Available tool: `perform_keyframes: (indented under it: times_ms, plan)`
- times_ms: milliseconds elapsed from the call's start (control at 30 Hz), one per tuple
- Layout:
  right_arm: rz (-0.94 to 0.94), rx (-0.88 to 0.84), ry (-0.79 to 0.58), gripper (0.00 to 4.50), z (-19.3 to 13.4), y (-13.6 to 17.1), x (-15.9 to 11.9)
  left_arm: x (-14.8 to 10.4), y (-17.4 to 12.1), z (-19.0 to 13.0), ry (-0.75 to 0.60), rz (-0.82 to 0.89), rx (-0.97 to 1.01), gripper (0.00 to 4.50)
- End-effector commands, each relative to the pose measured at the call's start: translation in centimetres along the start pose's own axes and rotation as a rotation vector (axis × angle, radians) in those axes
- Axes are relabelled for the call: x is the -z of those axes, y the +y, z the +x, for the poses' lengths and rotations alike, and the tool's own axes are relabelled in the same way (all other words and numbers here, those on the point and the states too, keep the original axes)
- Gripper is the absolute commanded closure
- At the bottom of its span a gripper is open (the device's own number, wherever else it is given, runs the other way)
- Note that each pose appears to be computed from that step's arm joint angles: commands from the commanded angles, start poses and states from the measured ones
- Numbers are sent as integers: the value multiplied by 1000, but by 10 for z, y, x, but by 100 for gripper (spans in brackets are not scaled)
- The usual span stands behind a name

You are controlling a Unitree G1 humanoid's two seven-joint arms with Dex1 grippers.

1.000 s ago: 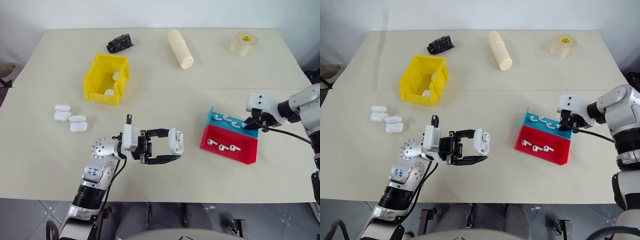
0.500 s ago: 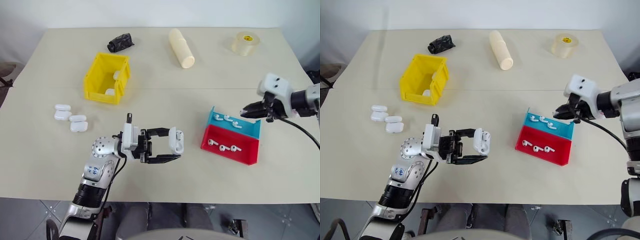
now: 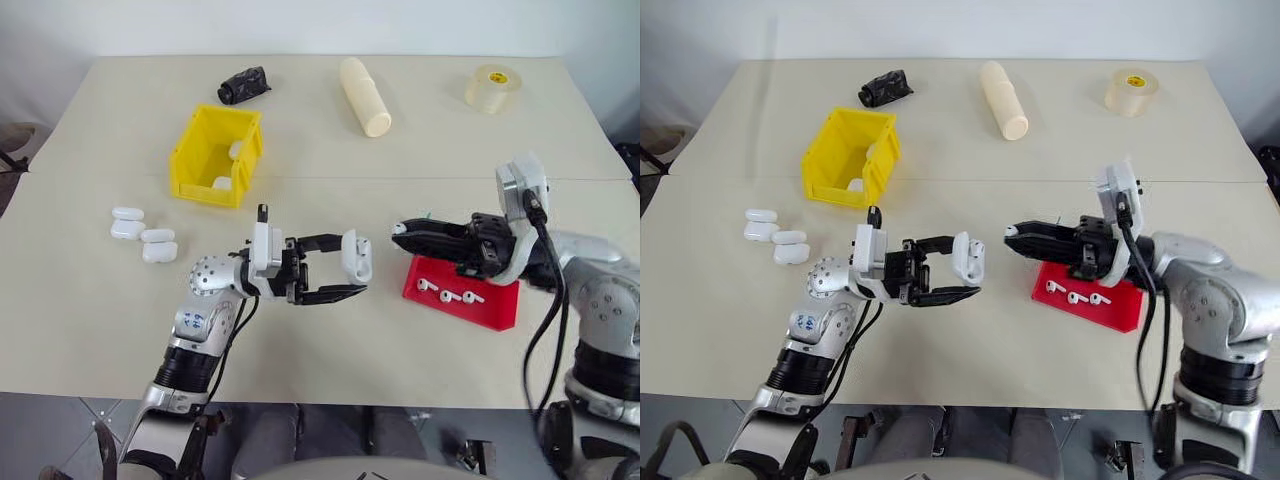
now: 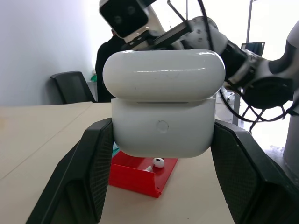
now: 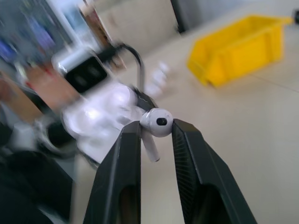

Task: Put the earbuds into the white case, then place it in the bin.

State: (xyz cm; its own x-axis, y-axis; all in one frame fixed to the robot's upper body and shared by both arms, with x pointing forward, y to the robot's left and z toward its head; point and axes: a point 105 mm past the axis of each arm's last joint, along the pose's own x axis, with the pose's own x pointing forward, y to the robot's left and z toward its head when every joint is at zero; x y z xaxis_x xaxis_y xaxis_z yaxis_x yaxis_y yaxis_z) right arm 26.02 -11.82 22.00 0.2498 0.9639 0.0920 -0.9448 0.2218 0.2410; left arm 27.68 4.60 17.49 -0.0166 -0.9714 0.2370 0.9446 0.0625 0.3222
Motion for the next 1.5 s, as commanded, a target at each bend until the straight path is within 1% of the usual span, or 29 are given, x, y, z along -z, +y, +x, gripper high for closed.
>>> perform_keyframes:
  times_ms: [33,200,400,767,867,967,1100,1267,1367,1500]
  plan:
    - [23,-41,-77,369,6,22,-2,-8,3,3,-15,34,-1,174]
    - [60,-31,-139,369,18,29,6,-10,4,7,-27,21,-2,174]
    - [30,41,-180,369,21,22,9,-14,5,10,-48,-1,-1,174]
    - [-19,43,-137,369,26,24,30,-21,11,12,-73,-23,-19,174]
    - [-53,59,-143,369,27,23,30,-21,11,13,-76,-24,-14,174]
    - [-152,78,-130,369,28,21,30,-23,12,14,-91,-40,-19,174]
    - [-218,73,-131,369,30,22,29,-26,14,14,-105,-52,-29,174]
    - [-227,66,-105,369,31,22,34,-27,15,15,-112,-59,-30,174]
    - [-196,49,-93,297,32,25,35,-27,15,15,-112,-59,-27,174]
    - [-223,56,-102,164,32,25,30,-26,14,15,-103,-54,-22,174]
